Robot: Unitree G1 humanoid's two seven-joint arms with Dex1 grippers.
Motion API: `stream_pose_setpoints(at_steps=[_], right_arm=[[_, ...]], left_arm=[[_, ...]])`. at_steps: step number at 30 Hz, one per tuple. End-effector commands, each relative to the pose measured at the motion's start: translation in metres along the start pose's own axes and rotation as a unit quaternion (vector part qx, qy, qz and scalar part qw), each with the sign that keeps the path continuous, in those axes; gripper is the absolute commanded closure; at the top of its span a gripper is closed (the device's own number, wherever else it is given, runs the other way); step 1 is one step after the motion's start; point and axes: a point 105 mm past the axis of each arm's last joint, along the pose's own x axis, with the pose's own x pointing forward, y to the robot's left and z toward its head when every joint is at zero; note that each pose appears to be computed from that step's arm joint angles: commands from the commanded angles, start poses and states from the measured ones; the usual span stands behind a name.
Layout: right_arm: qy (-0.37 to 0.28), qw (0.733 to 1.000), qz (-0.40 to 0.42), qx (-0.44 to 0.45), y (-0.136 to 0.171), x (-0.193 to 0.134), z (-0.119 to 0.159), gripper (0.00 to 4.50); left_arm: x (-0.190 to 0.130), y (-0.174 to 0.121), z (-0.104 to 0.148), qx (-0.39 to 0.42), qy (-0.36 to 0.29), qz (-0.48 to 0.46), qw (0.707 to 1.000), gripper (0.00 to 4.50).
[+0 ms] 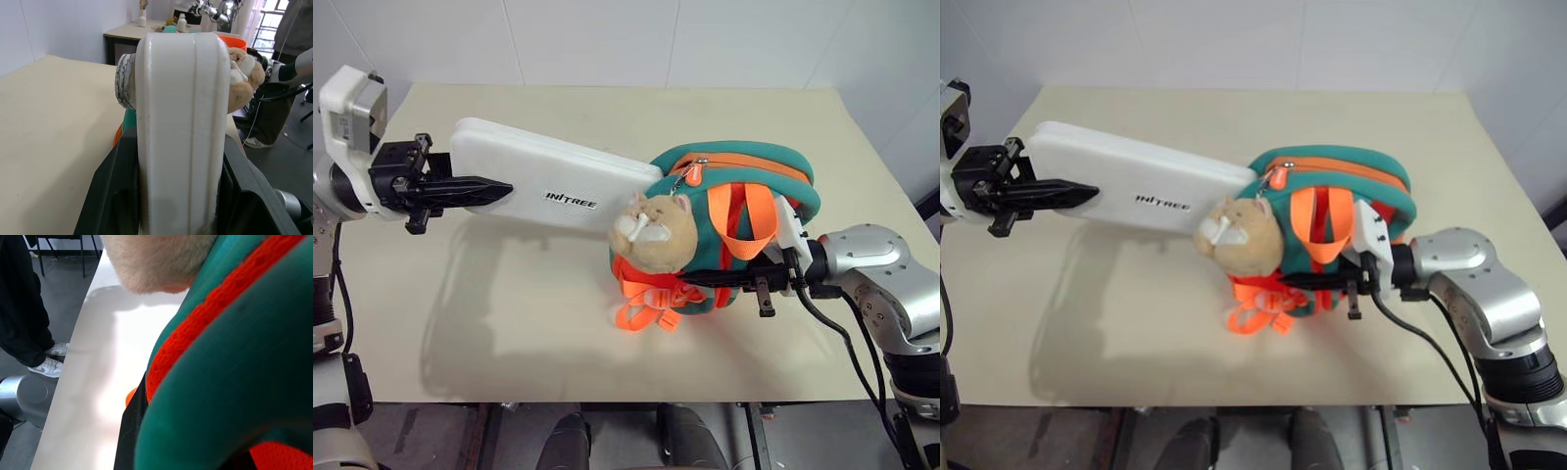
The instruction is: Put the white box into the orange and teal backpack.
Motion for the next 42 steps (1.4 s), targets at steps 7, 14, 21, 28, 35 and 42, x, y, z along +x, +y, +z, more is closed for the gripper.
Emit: stream_pose_setpoints(at_steps=[7, 14, 21, 28, 35, 42], right_arm=[[-0.004, 1.000, 0.004, -0.019, -0.003, 0.004, 0.004, 3.99], [-0.007, 1.000, 0.008, -0.020, -0.004, 0.009, 0.005, 3.99], [-0.010, 1.000, 0.006, -0.020, -0.003, 0.012, 0.005, 3.99], [-0.011, 1.000, 0.002, -0.021, -0.002, 0.014, 0.005, 3.99], [-0.013, 1.000, 0.002, -0.022, -0.002, 0.016, 0.005, 3.99], [-0.011, 1.000, -0.002, -0.024, -0.004, 0.017, 0.005, 3.99]], left_arm=[[0.043, 0.009, 0.006, 0.054, 0.033, -0.024, 0.998, 3.12], [0.089, 0.016, -0.004, 0.050, 0.024, -0.049, 0.997, 3.12], [0.133, 0.025, -0.022, 0.027, 0.017, -0.047, 0.998, 3.12], [0.165, 0.024, -0.047, 0.007, 0.026, -0.052, 0.998, 3.12], [0.182, 0.027, -0.059, 0.001, 0.036, -0.044, 0.998, 3.13], [0.186, 0.030, -0.066, 0.002, 0.055, -0.043, 0.998, 3.13]])
